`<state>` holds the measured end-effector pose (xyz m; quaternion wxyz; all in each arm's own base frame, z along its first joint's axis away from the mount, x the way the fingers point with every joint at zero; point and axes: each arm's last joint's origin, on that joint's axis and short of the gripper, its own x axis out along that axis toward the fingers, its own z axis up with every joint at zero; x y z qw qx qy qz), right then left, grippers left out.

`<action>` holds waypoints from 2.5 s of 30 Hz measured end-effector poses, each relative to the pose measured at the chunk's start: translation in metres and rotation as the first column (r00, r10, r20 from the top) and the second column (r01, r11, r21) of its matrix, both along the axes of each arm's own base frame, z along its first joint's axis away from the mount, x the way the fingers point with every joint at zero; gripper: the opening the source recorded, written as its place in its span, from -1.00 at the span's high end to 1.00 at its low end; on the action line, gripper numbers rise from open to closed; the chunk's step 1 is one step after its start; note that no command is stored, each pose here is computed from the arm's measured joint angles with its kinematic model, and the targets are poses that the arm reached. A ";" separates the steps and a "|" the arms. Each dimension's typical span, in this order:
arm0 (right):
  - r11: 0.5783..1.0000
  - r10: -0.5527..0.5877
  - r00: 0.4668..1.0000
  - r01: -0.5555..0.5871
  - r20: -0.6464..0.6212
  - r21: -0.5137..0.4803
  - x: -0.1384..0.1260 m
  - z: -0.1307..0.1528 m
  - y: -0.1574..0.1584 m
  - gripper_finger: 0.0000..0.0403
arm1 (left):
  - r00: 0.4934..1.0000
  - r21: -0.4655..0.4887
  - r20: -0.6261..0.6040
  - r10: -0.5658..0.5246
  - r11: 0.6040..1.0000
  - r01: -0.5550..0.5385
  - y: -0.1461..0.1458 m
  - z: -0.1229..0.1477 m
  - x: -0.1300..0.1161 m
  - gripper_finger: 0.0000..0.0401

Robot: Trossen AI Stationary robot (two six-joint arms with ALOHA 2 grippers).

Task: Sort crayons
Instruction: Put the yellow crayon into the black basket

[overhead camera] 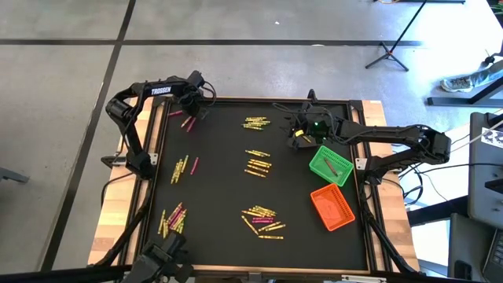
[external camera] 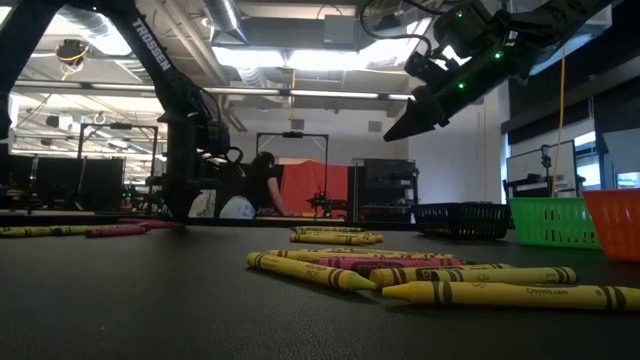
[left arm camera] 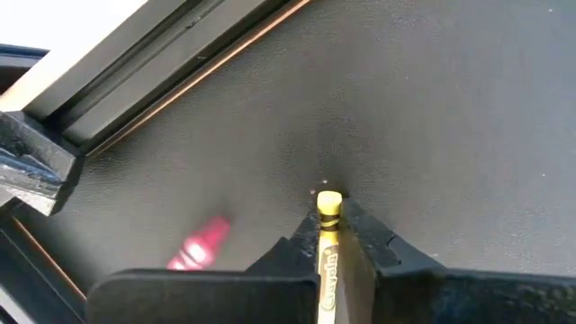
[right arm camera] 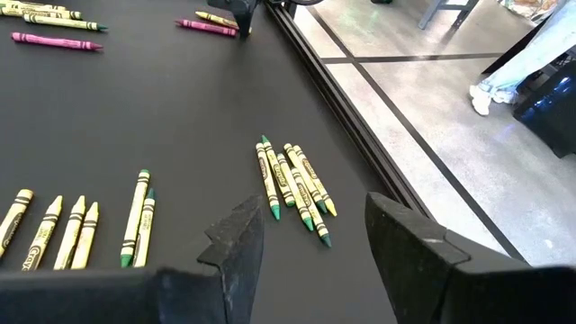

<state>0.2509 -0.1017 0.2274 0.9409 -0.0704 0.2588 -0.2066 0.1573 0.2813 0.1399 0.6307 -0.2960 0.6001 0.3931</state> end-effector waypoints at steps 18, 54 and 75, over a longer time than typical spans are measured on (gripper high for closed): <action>1.000 0.000 1.000 0.000 0.019 -0.008 0.001 0.002 0.000 0.04 | 0.961 0.231 0.106 -0.257 0.946 0.227 -0.051 0.076 0.037 0.96; 0.863 0.504 0.777 -0.466 0.378 -0.194 0.064 -0.018 0.025 -0.20 | 0.006 0.965 0.246 -0.969 0.246 0.088 -0.197 0.087 0.141 0.96; 0.866 0.495 0.802 -0.426 0.334 -0.261 0.066 -0.018 0.033 0.85 | -0.012 0.967 0.253 -0.967 0.252 0.040 -0.212 0.084 0.150 0.88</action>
